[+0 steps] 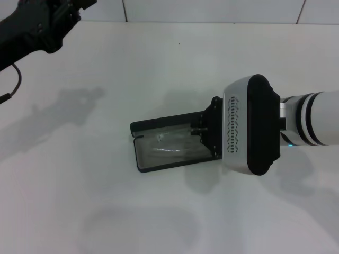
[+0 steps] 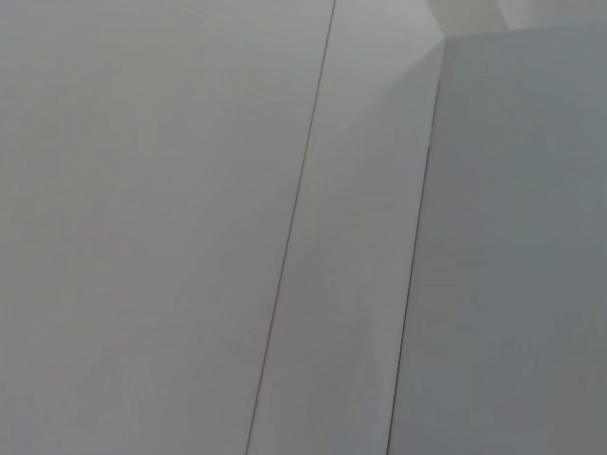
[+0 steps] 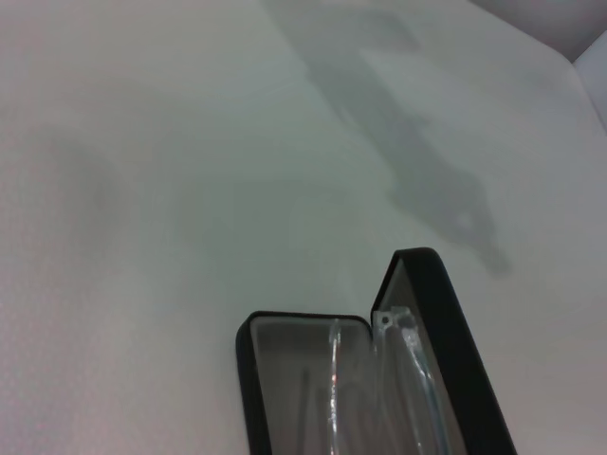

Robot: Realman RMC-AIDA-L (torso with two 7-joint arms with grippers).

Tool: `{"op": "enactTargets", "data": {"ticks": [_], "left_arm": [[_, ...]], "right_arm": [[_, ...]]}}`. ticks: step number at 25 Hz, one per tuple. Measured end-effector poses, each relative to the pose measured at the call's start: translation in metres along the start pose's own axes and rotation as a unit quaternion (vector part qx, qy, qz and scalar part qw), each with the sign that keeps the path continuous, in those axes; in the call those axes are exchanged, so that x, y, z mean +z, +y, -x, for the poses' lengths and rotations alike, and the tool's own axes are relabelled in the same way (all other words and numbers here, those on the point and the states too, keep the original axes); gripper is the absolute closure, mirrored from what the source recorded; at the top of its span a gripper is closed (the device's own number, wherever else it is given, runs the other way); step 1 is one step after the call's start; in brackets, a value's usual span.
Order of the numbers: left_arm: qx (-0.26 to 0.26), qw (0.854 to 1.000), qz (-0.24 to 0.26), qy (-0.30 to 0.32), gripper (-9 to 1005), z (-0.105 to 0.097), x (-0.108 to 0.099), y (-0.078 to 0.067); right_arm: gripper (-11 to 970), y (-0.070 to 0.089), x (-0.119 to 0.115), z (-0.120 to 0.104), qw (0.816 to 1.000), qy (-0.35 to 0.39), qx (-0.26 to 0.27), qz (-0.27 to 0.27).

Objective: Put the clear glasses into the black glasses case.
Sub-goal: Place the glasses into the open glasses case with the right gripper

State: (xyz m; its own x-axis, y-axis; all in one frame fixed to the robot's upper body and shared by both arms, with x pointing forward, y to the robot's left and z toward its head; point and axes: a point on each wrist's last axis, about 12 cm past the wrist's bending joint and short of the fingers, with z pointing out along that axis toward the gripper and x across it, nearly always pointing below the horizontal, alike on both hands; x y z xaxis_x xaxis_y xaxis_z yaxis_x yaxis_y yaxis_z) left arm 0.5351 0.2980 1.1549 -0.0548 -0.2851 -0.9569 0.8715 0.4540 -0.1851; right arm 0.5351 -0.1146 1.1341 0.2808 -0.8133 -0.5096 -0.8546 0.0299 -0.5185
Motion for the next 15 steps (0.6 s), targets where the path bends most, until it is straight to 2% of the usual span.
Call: {"op": "enactTargets", "data": {"ticks": [15], "left_arm": [[0.0, 1.0, -0.001, 0.0, 947, 0.0002, 0.0003, 0.0]], "right_arm": [[898, -0.0006, 0.0027, 0.004, 1.0, -0.001, -0.01, 0.004]]}}
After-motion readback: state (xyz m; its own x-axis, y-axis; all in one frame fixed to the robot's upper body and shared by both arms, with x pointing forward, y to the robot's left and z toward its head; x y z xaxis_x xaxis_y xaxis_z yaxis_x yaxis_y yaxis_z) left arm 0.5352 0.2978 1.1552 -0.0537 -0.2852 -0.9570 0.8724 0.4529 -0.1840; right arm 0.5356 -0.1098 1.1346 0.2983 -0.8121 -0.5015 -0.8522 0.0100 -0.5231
